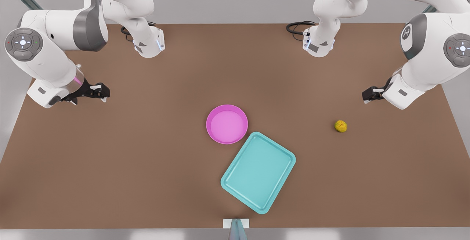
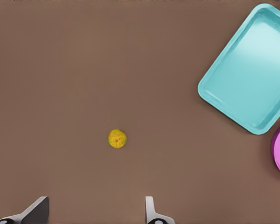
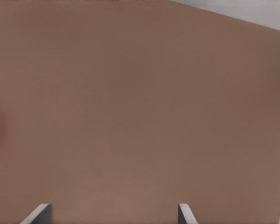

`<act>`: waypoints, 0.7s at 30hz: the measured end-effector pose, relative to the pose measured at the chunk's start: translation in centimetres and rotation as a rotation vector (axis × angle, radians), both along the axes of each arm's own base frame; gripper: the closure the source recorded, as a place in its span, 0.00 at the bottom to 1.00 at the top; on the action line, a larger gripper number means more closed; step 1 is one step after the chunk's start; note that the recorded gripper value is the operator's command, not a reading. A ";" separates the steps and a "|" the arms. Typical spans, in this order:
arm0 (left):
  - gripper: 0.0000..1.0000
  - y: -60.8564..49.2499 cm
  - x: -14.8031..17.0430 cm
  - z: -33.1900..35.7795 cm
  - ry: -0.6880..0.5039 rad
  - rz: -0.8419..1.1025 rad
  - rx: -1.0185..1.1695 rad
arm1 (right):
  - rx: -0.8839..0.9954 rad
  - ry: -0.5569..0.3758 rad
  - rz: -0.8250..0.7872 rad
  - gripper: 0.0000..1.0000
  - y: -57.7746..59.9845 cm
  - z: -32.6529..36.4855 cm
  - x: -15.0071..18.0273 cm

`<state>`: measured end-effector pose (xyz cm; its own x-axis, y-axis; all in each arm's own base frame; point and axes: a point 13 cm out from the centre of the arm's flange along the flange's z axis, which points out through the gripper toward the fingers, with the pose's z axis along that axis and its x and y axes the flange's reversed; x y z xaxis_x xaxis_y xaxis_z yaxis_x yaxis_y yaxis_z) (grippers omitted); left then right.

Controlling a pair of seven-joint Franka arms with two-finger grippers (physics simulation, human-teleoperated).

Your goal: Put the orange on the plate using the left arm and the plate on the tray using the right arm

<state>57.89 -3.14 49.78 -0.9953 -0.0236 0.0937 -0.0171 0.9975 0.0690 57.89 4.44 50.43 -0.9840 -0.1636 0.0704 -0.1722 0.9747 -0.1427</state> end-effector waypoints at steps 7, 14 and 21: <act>0.00 0.7 2.1 -21.2 0.240 0.015 -0.007 | 0.002 0.002 0.006 0.00 0.1 -0.4 0.1; 0.00 3.9 2.2 -35.4 0.190 0.046 -0.016 | 0.001 0.013 0.008 0.00 0.1 -0.8 0.1; 0.00 6.3 -0.5 -38.5 0.157 0.053 -0.009 | -0.002 0.033 0.009 0.00 0.1 -1.5 0.1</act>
